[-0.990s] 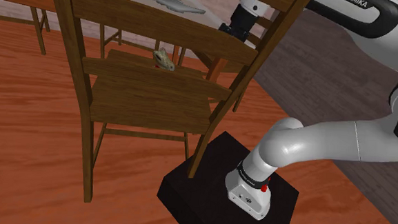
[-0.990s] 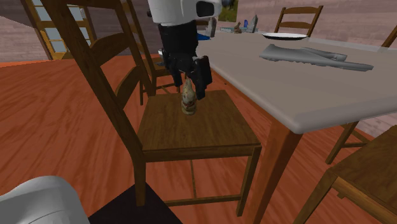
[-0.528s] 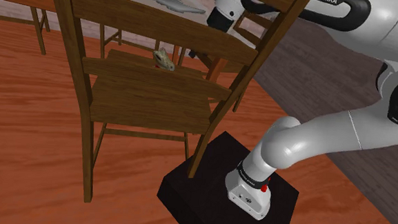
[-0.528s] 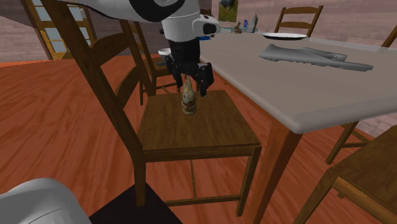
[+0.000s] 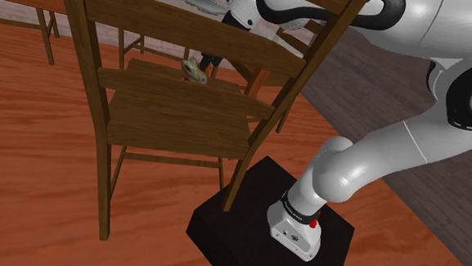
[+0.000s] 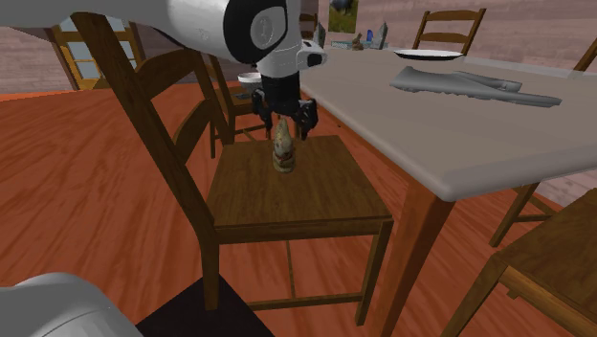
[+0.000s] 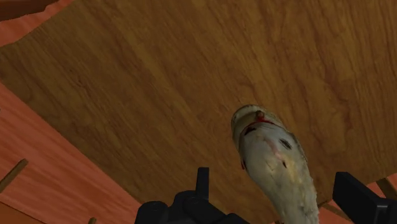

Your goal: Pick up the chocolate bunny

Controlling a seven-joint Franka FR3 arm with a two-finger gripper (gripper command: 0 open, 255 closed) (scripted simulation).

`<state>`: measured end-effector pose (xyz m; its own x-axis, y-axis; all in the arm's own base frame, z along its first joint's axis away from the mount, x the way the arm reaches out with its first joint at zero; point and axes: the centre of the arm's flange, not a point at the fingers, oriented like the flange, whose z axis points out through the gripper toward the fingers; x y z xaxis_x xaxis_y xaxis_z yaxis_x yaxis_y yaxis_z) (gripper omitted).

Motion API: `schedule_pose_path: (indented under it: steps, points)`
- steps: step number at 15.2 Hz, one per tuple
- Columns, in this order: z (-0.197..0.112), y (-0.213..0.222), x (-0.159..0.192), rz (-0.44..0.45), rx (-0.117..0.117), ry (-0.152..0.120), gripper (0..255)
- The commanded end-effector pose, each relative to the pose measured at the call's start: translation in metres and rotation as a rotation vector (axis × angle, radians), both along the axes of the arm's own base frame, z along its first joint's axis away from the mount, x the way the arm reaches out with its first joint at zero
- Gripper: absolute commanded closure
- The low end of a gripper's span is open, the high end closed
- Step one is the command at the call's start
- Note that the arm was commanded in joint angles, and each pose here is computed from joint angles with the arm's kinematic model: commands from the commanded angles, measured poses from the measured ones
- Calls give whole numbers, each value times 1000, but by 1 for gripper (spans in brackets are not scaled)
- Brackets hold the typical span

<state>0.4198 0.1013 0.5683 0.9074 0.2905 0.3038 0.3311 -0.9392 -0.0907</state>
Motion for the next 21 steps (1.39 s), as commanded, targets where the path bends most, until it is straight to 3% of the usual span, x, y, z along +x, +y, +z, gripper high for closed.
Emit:
schedule_pose_path:
  steps: [1,8,9,16,21]
  points:
    - [-21,20,5,49,-24,15,0]
    - [-50,20,5,49,-24,15,0]
    - [-50,20,6,49,-24,15,255]
    - [-59,15,0,51,-24,16,255]
    - [-34,20,5,49,-24,15,255]
